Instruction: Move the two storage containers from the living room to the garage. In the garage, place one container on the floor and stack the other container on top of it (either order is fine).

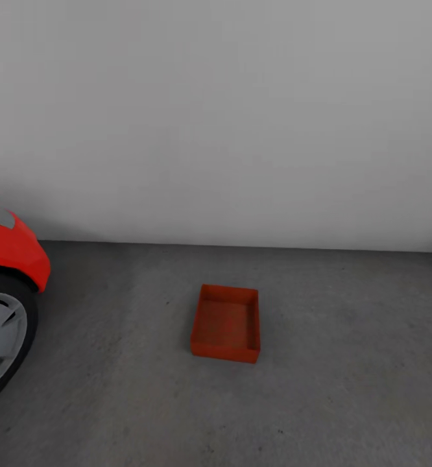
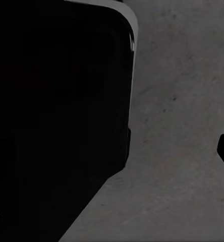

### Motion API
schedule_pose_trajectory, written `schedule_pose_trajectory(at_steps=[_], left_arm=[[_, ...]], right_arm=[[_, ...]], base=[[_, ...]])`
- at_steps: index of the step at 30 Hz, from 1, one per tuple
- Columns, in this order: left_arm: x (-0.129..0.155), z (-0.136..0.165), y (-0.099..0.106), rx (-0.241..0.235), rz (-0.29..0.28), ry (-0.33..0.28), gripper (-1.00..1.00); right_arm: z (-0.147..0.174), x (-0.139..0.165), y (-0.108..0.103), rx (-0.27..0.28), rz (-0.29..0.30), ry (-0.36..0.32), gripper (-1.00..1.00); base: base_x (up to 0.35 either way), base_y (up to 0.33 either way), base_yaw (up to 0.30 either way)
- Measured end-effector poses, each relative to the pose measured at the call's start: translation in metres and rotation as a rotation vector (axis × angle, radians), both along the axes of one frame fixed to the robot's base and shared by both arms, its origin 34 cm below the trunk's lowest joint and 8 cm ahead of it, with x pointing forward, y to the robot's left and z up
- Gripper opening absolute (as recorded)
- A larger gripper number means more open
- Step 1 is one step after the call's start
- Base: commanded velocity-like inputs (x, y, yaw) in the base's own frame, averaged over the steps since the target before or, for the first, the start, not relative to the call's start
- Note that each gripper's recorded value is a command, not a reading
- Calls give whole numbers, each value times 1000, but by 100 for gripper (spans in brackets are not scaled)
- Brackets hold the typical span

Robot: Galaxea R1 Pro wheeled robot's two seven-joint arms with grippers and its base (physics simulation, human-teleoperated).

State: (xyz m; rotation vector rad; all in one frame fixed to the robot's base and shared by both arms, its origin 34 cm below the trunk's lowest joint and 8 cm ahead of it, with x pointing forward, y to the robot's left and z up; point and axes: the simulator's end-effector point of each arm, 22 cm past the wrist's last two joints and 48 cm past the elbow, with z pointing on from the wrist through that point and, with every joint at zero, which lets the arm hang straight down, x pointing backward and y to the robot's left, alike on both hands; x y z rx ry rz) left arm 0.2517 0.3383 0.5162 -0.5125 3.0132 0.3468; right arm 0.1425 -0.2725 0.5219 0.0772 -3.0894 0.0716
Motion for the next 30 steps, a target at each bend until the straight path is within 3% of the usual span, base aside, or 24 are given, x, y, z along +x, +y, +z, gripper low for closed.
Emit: schedule_pose_trajectory(at_steps=[26,30], left_arm=[[17,5,0,0,0,-44,100],[20,6,0,-1,0,-50,100]], right_arm=[[1,17,6,8,-7,-51,100],[3,6,6,9,-9,-45,100]], base=[[0,0,0],[0,0,0]])
